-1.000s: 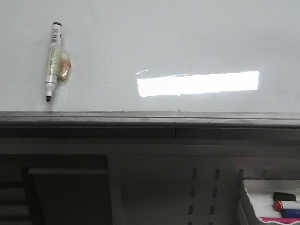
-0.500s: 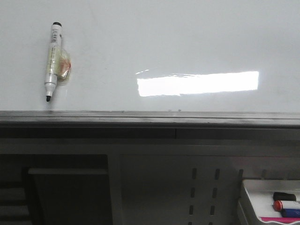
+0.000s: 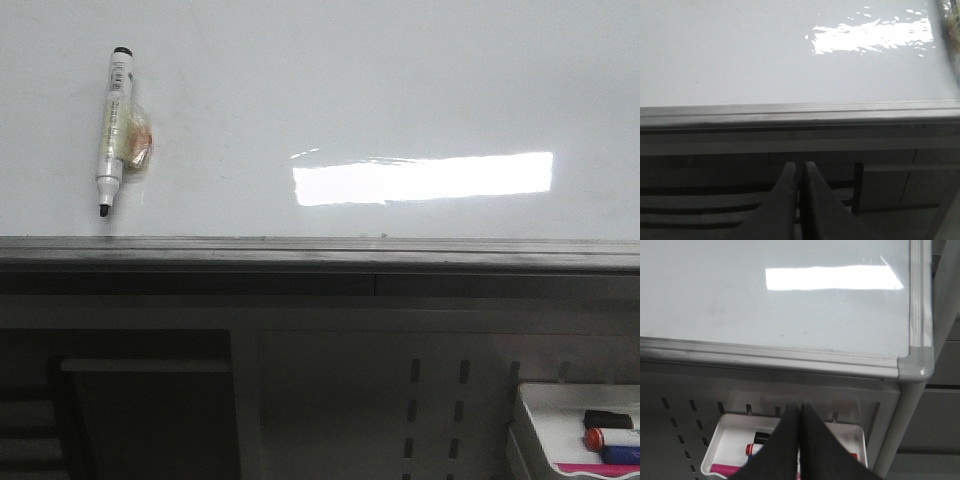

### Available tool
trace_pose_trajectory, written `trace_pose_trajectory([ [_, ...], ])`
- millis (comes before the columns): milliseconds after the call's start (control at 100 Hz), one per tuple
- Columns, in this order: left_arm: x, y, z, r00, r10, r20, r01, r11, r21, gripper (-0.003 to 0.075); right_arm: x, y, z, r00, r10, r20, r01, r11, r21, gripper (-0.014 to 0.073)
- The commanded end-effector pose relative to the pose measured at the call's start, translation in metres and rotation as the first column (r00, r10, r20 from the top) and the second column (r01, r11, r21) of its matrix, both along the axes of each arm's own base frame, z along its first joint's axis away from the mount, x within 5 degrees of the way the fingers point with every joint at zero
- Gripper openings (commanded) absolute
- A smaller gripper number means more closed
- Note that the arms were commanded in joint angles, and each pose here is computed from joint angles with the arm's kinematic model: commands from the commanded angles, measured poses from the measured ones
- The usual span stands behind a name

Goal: Write number 4 on whiteboard

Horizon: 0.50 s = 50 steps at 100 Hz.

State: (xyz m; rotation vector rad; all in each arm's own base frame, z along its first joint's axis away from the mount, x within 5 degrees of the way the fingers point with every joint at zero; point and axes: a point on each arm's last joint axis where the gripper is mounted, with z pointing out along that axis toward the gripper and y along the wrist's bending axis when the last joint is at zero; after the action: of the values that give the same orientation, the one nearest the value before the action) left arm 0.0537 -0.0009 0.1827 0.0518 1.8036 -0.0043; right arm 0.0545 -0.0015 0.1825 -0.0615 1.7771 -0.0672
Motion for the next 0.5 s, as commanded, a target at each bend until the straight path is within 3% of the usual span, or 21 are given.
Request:
trace_pose_trajectory([
  [0,0.001,0.000,0.000,0.995,-0.005,0.095,0.005,1.000,0.001,-0.0020,0.001,0.000,0.004,0.994,0.003,0.110,-0.002,1.000,-0.012,-0.0064],
  [200,0.001,-0.001,0.001,0.993,-0.006,0.115,0.006,1.000,-0.001,-0.0020,0.001,0.000,0.006,0.992,0.005,0.127,-0.004,1.000,-0.012,-0.0064],
  [490,0.002,-0.001,0.011,0.977,-0.013,0.215,0.014,1.000,-0.001,-0.0020,0.001,0.002,0.021,0.958,0.025,0.286,-0.013,0.999,-0.041,-0.0064],
])
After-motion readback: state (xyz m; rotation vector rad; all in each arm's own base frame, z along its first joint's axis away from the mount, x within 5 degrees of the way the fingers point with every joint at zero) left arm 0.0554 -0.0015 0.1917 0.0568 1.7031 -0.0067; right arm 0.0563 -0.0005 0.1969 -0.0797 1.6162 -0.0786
